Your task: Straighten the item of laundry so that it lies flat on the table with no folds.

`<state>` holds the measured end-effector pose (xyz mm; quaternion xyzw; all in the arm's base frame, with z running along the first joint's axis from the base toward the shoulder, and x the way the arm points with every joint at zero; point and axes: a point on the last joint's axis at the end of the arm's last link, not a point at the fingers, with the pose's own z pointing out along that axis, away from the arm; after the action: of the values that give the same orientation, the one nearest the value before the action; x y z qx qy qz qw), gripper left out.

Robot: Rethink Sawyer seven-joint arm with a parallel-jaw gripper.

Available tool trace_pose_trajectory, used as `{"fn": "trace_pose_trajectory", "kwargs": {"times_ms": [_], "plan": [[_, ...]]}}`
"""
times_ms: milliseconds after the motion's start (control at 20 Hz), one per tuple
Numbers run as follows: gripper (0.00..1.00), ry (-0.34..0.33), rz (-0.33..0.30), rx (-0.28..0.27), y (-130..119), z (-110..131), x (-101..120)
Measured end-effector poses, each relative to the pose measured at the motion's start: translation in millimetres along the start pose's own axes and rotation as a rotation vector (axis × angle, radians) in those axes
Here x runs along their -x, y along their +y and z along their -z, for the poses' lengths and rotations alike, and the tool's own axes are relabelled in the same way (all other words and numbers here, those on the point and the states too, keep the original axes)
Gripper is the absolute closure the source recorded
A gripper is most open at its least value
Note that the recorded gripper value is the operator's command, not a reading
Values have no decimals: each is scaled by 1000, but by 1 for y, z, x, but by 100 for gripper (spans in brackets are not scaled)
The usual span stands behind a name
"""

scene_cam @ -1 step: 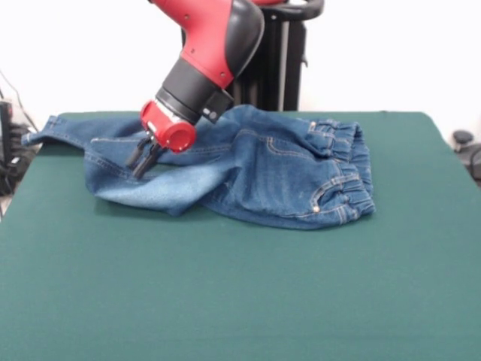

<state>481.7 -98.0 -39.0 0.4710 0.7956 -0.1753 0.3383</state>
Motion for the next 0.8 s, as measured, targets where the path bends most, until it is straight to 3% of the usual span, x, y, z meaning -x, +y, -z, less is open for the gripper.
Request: {"fn": "trace_pose_trajectory", "kwargs": {"times_ms": [800], "plan": [[0, -132, -5, 35, 3, -7, 2]]}}
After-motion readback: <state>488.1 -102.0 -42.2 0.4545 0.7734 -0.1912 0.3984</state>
